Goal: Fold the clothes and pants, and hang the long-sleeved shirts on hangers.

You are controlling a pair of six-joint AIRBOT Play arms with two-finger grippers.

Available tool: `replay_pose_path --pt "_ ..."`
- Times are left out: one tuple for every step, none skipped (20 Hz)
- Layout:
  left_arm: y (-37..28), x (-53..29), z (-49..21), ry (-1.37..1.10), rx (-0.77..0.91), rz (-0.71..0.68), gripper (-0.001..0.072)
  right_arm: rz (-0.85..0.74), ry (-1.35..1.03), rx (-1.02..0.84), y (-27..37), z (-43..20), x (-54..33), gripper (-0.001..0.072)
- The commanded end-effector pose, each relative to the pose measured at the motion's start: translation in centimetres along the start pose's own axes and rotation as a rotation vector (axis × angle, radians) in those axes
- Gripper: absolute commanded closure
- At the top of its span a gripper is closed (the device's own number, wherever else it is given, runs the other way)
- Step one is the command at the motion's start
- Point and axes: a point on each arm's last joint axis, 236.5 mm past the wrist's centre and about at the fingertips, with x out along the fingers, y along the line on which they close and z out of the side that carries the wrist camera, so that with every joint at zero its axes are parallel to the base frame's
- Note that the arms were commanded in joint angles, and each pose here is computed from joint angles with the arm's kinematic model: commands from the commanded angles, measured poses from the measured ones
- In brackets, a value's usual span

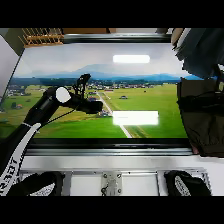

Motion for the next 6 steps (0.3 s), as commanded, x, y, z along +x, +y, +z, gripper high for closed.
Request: replay_pose_path --pt "0.55 1.12 -1.10 0.063 -0.014 0.007 0.0704 0.030 0.062 -0.035 1.22 -1.39 0.37 0.0688" --pt "0.67 1.29 -1.42 0.079 -0.016 0.009 0.0705 0.030 0.062 -0.035 1.21 -1.39 0.37 0.0688" --pt "0.70 1.36 -1.39 0.078 -0.018 0.009 0.0705 0.030 0.062 -0.035 1.21 -1.39 0.37 0.0688" --pt "0.67 1.32 -1.30 0.074 -0.017 0.009 0.0704 0.030 0.062 -0.035 1.21 -1.39 0.37 0.0688" --pt "0.65 1.31 -1.36 0.077 -0.017 0.008 0.0704 0.030 0.062 -0.035 1.21 -1.39 0.37 0.0687" --pt "0.66 1.29 -1.56 0.085 -0.017 0.009 0.0704 0.030 0.062 -0.035 1.21 -1.39 0.37 0.0688"
